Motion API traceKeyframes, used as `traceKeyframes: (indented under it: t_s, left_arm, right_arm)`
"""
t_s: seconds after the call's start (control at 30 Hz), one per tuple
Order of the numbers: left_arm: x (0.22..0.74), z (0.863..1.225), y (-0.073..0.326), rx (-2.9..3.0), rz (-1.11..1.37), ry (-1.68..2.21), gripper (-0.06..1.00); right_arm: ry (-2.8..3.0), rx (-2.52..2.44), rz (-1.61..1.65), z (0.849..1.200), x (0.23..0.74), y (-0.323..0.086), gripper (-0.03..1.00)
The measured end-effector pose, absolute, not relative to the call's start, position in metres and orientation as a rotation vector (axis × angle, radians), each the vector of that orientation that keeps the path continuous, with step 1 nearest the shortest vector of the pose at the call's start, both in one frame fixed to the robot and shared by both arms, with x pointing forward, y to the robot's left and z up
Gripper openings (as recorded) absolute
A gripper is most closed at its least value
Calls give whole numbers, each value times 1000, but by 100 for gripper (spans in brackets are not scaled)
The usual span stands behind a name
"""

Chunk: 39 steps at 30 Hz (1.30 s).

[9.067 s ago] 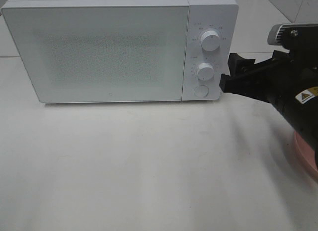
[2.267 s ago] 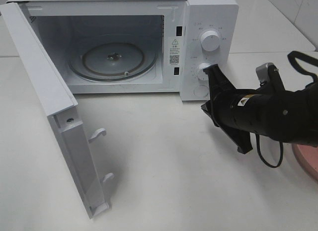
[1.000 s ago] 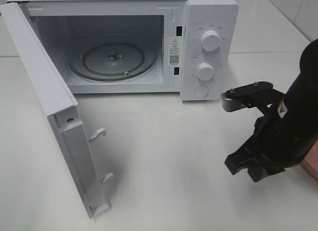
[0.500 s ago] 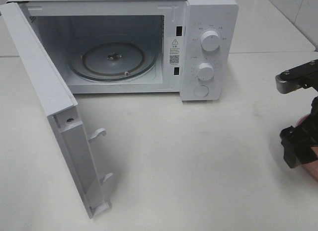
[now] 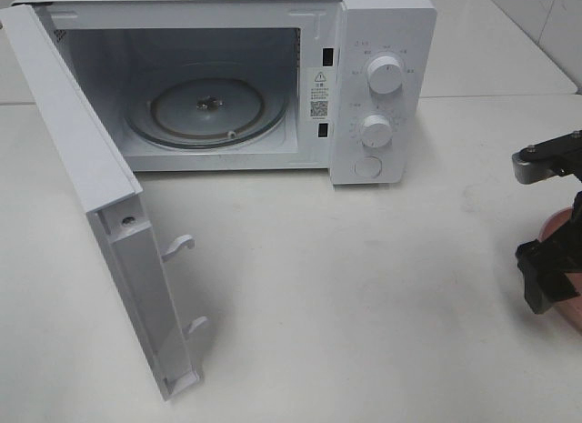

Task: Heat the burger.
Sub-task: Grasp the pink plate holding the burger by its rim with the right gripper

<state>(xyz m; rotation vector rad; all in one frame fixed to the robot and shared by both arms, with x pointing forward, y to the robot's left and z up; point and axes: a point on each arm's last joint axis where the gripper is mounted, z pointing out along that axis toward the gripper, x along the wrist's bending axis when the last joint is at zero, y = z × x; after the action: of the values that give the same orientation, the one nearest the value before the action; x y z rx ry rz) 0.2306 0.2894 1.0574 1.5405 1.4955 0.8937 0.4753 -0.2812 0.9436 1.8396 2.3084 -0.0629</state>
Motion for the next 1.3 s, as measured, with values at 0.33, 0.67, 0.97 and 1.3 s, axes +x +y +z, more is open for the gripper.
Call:
traceKeyframes:
  t_s: [0.33, 0.67, 0.97, 1.3]
  left_arm:
    - [231, 1057, 289, 1540, 894, 1496, 97]
    - [231, 1057, 289, 1540, 894, 1496, 97]
    - [231, 1057, 289, 1540, 894, 1496, 97]
    - [231, 1057, 289, 1540, 894, 1496, 97]
  right_arm:
    - [2341, 1845, -67, 909, 491, -281, 96]
    - [2348, 1865, -81, 891, 497, -285, 92]
    - [2328, 1889, -73, 888, 498, -284, 55]
    - [2283, 1902, -100, 890, 500, -288, 18]
